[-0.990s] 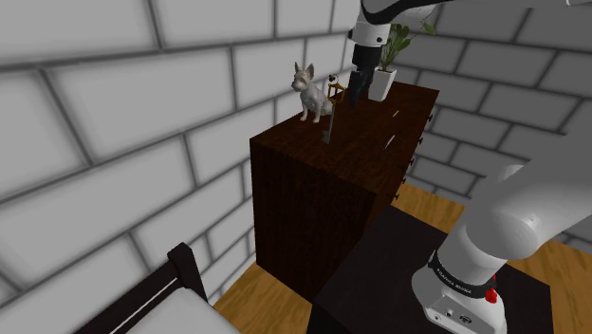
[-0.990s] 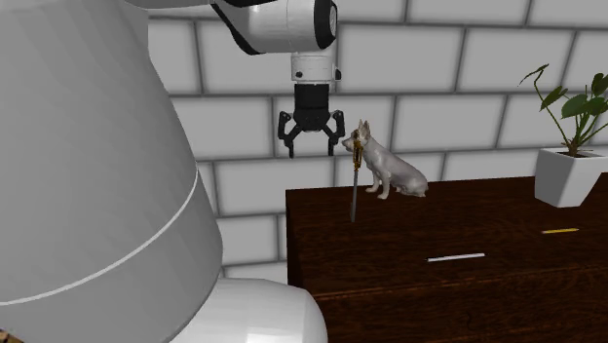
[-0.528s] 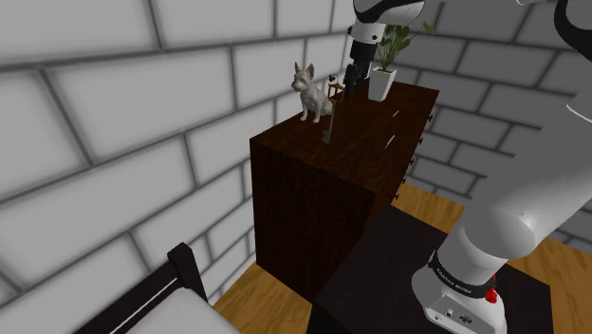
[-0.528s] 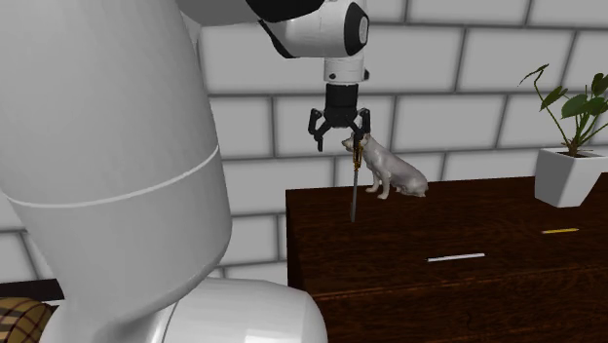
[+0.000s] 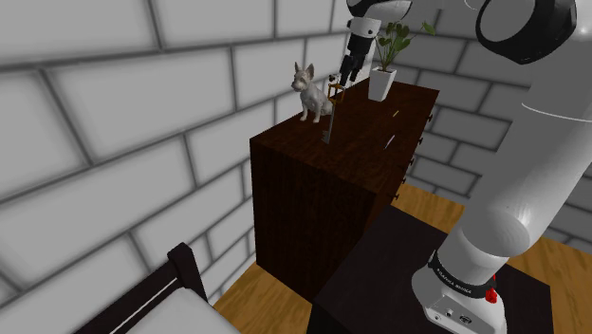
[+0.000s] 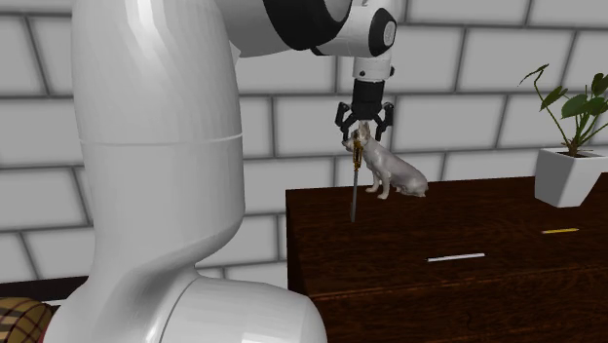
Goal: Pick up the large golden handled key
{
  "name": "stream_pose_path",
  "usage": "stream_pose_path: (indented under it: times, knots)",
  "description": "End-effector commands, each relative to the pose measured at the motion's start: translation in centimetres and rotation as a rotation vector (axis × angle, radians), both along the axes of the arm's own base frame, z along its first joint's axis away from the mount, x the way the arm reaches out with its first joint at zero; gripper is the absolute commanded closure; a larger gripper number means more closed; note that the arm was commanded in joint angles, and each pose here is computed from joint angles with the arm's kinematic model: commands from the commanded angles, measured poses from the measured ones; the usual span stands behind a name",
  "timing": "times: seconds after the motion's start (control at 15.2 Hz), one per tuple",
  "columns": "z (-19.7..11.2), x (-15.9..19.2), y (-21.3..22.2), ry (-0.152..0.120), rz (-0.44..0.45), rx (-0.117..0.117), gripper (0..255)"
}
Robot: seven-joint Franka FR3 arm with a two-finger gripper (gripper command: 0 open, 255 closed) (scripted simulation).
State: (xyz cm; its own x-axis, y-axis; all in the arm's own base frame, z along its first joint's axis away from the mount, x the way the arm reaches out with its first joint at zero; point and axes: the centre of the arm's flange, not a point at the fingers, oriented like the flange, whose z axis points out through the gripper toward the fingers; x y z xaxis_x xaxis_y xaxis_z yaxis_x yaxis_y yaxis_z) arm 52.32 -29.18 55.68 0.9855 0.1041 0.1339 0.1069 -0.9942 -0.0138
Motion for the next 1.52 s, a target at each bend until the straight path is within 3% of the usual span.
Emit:
stream_pose_path:
  times: [0.0,0.46,0.53,1.12,1.45]
  knots:
    - [-0.8,0.3,-0.5,-0.005,0.0,0.001,0]
    - [-3.7,0.3,-0.5,-0.005,0.0,0.001,0]
    - [-3.6,0.3,-0.4,-0.005,0.0,0.001,255]
    - [-3.7,0.3,-0.5,-0.005,0.0,0.001,255]
    - [-1.1,0.3,-0.5,-0.005,0.0,0.001,255]
